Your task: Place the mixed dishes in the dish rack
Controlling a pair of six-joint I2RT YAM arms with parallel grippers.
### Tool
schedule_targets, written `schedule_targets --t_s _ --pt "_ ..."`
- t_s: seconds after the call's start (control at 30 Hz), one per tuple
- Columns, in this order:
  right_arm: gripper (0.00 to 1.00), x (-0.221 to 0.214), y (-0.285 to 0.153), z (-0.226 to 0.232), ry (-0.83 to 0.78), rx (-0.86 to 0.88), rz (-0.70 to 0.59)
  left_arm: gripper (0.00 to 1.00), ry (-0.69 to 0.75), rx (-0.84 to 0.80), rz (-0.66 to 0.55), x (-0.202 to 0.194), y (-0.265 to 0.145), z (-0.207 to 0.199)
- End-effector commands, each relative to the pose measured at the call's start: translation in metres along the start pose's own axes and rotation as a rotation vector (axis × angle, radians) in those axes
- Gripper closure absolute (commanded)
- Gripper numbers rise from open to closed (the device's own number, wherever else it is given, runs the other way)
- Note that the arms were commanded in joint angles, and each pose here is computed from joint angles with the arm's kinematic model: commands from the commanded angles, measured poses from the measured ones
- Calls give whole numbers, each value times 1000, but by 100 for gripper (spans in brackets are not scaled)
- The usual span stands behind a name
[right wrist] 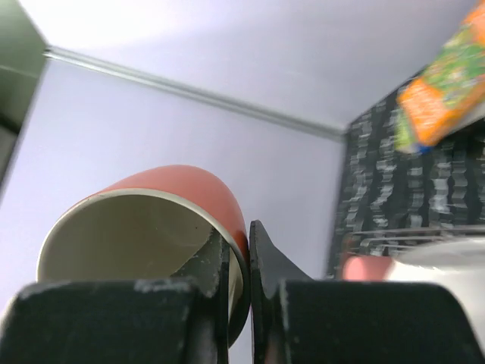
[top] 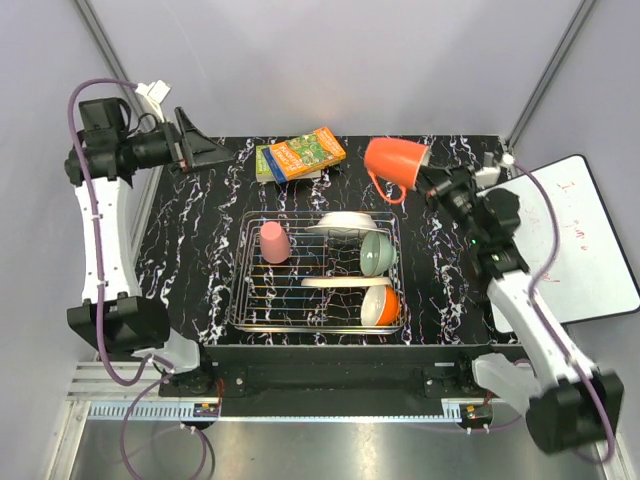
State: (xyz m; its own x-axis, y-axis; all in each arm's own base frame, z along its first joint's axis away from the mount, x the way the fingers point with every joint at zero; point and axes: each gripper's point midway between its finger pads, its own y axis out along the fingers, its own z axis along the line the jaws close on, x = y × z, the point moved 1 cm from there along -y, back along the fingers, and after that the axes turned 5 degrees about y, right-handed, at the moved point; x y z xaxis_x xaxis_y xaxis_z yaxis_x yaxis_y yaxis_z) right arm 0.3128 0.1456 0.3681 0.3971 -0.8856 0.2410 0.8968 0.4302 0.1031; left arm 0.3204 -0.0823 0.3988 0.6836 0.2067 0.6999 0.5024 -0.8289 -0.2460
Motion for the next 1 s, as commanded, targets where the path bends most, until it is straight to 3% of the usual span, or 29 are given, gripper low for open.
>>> schedule_targets --t_s 0.0,0.03,0.07,0.1,0.13,0.17,0.2,0.27,0.43,0.97 --pt "100 -21 4 104 146 502 235 1 90 -244 -39 18 12 -55" --pt "100 -23 8 110 143 519 258 1 113 -285 -40 17 15 -62" --pt "100 -30 18 105 142 497 286 1 7 -313 -21 7 21 -67" --pt "100 -38 19 120 126 524 310 1 180 -354 -91 19 22 -77" --pt "100 -44 23 121 101 520 321 1 213 -384 -119 20 23 -86" --pt "100 -49 30 118 103 501 335 1 119 -417 -112 16 25 -91" --pt "100 -51 32 127 96 518 349 1 213 -468 -142 19 26 -106" --pt "100 -60 40 125 125 522 381 1 160 -498 -114 23 37 -110" --pt "100 -79 55 122 142 500 435 1 98 -505 -123 27 55 -103" --pt "100 -112 87 102 187 447 515 1 82 -538 -100 9 85 -104"
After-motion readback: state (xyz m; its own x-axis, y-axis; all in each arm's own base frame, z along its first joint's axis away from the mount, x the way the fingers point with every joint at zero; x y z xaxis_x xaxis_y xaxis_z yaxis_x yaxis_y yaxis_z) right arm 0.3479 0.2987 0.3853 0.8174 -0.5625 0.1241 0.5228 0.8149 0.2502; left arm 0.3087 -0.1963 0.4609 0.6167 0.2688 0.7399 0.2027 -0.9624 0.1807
